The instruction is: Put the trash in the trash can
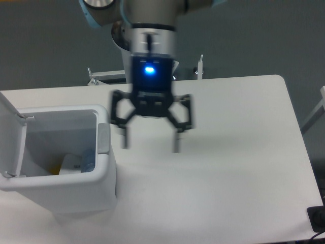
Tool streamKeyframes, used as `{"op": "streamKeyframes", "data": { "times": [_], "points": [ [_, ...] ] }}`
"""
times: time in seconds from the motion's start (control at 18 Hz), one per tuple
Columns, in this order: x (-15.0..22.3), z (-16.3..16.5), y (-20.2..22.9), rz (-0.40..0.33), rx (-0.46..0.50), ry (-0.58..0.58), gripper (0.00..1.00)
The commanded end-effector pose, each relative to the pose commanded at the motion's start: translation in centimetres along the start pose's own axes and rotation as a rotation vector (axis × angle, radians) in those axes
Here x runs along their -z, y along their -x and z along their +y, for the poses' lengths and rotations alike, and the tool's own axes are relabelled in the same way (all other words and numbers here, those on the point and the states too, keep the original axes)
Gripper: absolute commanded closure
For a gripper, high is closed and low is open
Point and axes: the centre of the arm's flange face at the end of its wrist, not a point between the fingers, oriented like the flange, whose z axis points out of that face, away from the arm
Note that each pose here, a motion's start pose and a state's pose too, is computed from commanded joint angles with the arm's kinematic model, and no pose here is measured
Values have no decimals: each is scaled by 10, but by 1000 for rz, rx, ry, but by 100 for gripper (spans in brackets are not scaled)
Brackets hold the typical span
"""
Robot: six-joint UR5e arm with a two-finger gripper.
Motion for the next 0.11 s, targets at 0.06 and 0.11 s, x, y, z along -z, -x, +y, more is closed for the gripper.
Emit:
{"op": "streamKeyframes", "data": {
  "times": [0.06, 0.11],
  "points": [
    [-6, 5, 3, -34, -25, 40, 0],
    [-9, 8, 5, -53, -37, 67, 0]
  ]
}}
